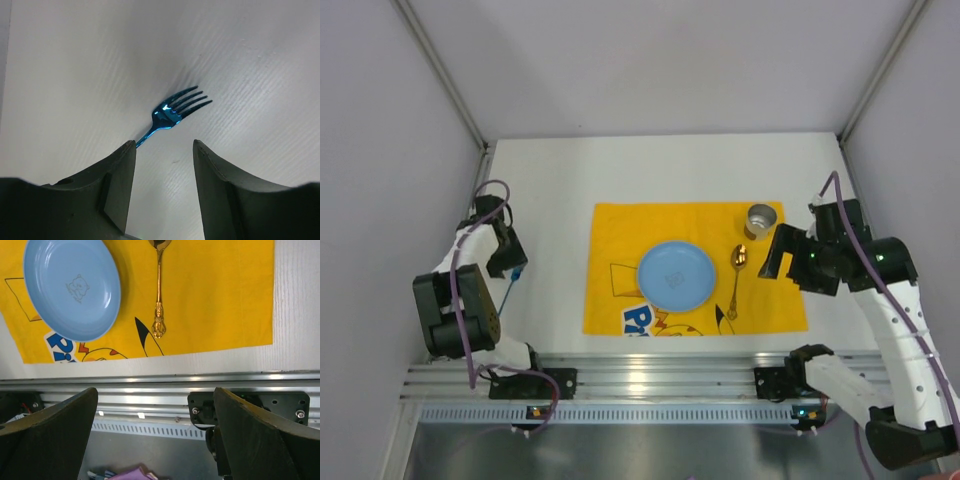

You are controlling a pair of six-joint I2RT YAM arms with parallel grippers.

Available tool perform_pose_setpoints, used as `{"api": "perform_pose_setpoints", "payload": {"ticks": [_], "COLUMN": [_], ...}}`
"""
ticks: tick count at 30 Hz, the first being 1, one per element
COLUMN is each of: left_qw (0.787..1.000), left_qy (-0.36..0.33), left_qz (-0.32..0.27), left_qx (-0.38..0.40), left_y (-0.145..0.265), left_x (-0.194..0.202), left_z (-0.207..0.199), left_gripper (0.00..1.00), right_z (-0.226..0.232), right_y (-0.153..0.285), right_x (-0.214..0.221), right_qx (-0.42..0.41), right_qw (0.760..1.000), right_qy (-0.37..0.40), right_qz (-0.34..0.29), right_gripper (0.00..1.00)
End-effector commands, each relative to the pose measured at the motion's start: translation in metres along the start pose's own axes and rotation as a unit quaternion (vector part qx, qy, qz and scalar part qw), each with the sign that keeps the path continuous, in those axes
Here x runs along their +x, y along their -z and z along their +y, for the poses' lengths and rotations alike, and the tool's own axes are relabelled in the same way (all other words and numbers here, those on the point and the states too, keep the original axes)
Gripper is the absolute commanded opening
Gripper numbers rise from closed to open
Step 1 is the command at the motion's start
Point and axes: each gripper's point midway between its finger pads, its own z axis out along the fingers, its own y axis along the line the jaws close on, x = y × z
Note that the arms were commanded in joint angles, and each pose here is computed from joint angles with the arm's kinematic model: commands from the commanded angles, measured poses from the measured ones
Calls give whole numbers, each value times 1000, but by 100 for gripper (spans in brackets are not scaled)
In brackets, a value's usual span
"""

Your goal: Set the dinner table for one person

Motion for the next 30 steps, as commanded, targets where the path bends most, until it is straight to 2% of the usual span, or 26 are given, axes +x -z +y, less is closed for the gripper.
{"api": "perform_pose_setpoints", "payload": {"ticks": [1, 7, 12, 14, 19, 22, 23, 26, 30], "left_qw": [999, 997, 993, 989, 986, 986, 987, 987, 991], "left_qy": [-7, 2, 37, 34, 35, 38, 39, 45, 37], "left_qz": [13, 59, 112, 140, 161, 160, 156, 152, 124], "left_qx": [-36, -41, -22, -21, -10, 5, 10, 20, 44], "left_y": [-7, -25, -52, -65, -81, -85, -88, -90, -82], "left_x": [-5, 3, 13, 21, 28, 32, 33, 40, 28], "left_z": [15, 21, 32, 31, 25, 20, 18, 15, 0], "left_gripper": [55, 54, 53, 51, 45, 30, 18, 8, 0], "right_z": [8, 11, 12, 11, 7, 7, 6, 8, 11], "right_y": [6, 1, -1, 0, 0, -2, -4, -7, -8], "right_x": [-18, -28, -34, -36, -39, -39, -38, -40, -46], "right_qx": [-4, 3, 7, 11, 26, 30, 32, 32, 31], "right_qw": [1000, 1000, 999, 999, 999, 999, 999, 999, 999], "right_qy": [15, 19, 25, 30, 37, 38, 39, 37, 38], "right_qz": [-23, -21, -20, -18, -16, -12, -8, -4, -6], "right_gripper": [100, 100, 100, 100, 100, 100, 100, 100, 100]}}
